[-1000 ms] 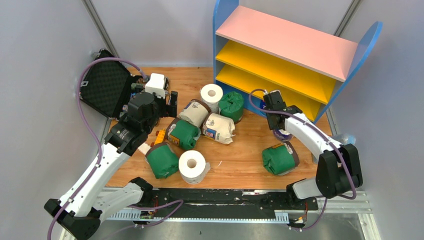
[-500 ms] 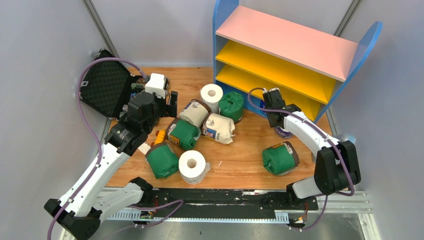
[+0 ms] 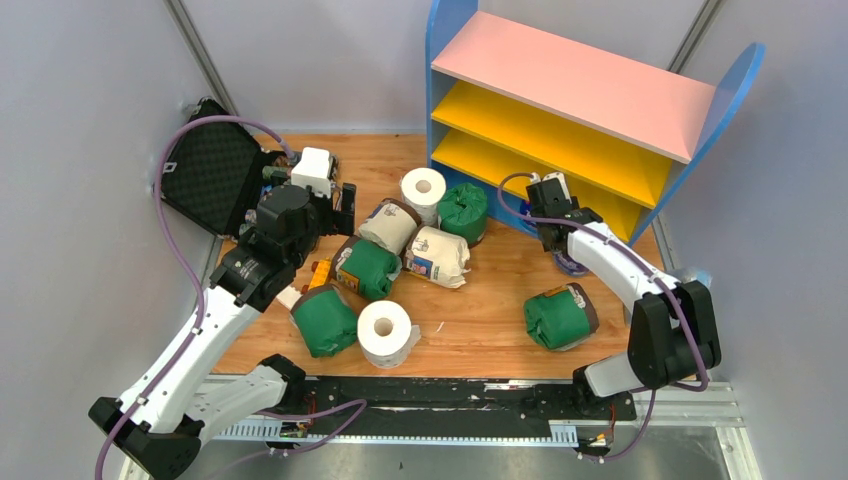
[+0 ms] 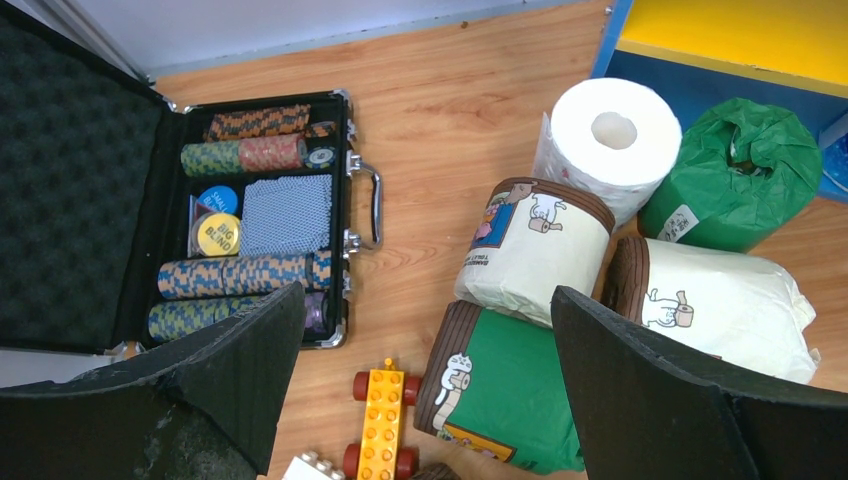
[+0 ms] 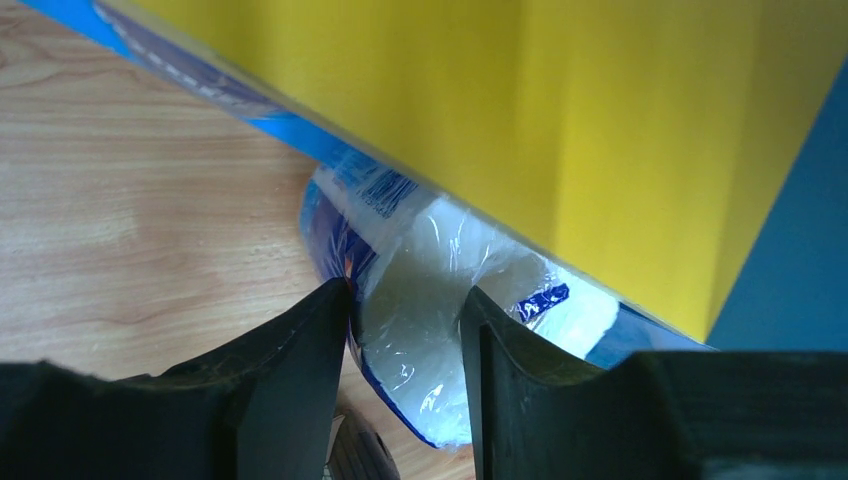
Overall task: Place and organize the paper towels onto the shelf
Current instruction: Place the paper towel on the shelf.
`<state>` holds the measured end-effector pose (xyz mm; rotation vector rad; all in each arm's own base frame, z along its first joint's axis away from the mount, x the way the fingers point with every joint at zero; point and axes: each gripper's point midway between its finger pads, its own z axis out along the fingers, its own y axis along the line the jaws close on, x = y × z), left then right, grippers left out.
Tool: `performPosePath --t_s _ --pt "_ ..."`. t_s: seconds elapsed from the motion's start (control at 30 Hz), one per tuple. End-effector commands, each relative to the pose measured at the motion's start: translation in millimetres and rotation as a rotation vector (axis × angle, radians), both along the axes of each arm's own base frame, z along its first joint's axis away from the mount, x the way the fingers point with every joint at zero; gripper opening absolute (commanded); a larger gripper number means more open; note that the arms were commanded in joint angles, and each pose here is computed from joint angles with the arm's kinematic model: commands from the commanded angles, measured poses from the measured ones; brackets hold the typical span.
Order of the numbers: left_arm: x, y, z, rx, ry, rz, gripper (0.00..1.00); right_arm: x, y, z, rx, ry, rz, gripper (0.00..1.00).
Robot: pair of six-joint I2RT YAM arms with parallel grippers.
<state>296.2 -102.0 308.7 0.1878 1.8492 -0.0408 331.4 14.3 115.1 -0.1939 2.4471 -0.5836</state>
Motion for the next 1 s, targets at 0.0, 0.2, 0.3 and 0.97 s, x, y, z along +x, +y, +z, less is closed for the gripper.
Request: performPosePath --t_s 0.0,0.2,0.3,0.97 --pt "3.0 -0.8 11.8 -0.026 -0.046 -0.001 1.00 21.4 -11.5 36.7 -0.041 -0.150 -0.068 0.47" --pt "3.2 -1.2 11.4 -0.025 -0.044 -0.002 1.00 17.4 -5.5 46.2 -0.016 -0.173 -0.060 0.48" --pt "3.3 -1.3 11.3 -0.025 -0.044 -0.002 1.00 14.1 0.6 50.8 0.010 -0.183 -0.042 0.48" --pt "3.8 -3.8 9.2 -0.030 -0.036 -0.011 1.00 -40.9 18.6 67.7 0.418 -0.322 -0.246 0.54"
